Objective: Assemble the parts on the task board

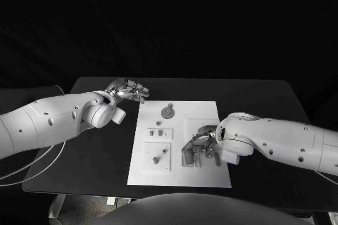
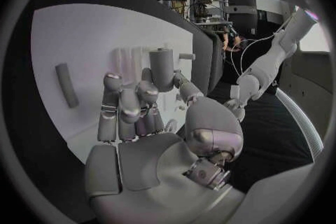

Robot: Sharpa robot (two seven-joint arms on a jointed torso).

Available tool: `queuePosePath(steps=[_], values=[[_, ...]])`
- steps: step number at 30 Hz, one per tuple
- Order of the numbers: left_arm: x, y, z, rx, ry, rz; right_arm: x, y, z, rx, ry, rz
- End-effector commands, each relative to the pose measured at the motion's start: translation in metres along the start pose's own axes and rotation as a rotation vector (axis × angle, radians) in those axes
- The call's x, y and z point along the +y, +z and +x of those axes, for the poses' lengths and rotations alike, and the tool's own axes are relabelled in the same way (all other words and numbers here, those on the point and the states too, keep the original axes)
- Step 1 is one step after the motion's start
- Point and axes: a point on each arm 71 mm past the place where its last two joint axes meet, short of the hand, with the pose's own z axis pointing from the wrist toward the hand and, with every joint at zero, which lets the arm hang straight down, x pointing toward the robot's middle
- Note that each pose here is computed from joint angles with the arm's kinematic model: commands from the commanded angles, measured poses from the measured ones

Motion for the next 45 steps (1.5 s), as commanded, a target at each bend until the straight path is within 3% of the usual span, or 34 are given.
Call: queuePosePath(steps=[1, 45], values=[[-0.0013, -0.0001, 0.0015, 0.013, -0.008, 0.006, -0.0024, 0.0005, 0.0041, 0.032, 0.0, 0.008], [-0.0008, -0.0006, 0.0005, 0.01, -0.007, 0.003, -0.0015, 0.0081, 0.0089, -0.032, -0.033, -0.001]])
